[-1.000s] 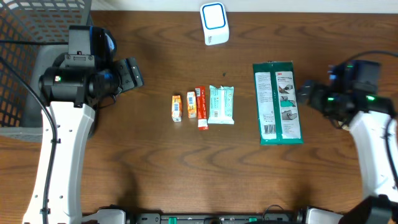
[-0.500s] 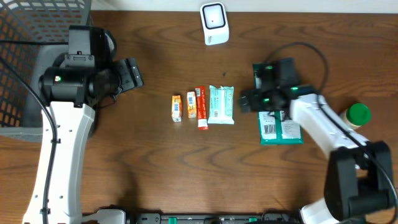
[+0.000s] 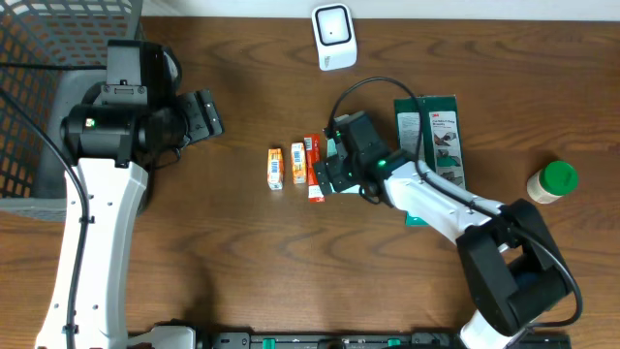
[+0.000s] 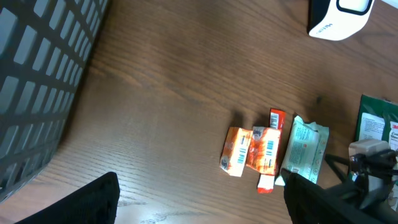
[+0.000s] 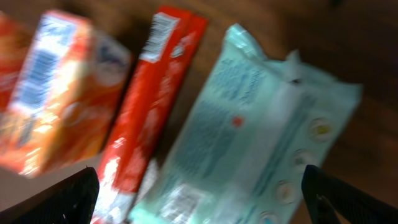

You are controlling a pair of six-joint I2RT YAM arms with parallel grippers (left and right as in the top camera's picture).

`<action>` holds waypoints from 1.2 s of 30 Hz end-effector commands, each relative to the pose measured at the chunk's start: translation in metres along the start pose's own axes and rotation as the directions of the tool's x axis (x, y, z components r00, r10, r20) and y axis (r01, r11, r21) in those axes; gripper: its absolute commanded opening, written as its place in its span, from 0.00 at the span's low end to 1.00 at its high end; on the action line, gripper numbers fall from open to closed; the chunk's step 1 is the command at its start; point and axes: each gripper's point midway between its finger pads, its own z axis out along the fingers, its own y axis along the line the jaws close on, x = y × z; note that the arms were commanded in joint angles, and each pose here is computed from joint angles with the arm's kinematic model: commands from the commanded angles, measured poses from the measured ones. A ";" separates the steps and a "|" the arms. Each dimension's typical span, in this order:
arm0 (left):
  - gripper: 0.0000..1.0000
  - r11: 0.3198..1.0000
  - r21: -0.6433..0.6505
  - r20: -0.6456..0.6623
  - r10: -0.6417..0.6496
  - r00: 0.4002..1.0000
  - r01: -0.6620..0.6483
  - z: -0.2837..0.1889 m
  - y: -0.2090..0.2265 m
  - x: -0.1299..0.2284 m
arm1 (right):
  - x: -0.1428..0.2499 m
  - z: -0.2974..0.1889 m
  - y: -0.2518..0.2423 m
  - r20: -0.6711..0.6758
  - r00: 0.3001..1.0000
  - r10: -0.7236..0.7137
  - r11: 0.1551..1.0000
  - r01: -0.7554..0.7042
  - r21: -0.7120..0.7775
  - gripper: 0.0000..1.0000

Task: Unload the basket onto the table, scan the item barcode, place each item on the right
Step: 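Move the right gripper left over the light-green wipe pack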

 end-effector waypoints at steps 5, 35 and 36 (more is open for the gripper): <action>0.85 1.000 0.002 0.000 0.006 1.000 -0.006 0.000 -0.001 -0.002 | -0.007 0.001 -0.027 0.046 0.999 0.008 0.986 -0.015 0.168 0.99; 0.85 1.000 0.002 0.000 0.006 1.000 -0.006 0.000 -0.001 -0.002 | -0.005 -0.020 -0.040 -0.006 0.985 0.174 0.985 -0.174 -0.001 0.99; 0.85 1.000 0.002 0.000 0.006 1.000 -0.006 0.000 -0.001 -0.002 | -0.005 -0.020 -0.041 -0.006 0.985 0.173 0.985 -0.173 0.003 0.99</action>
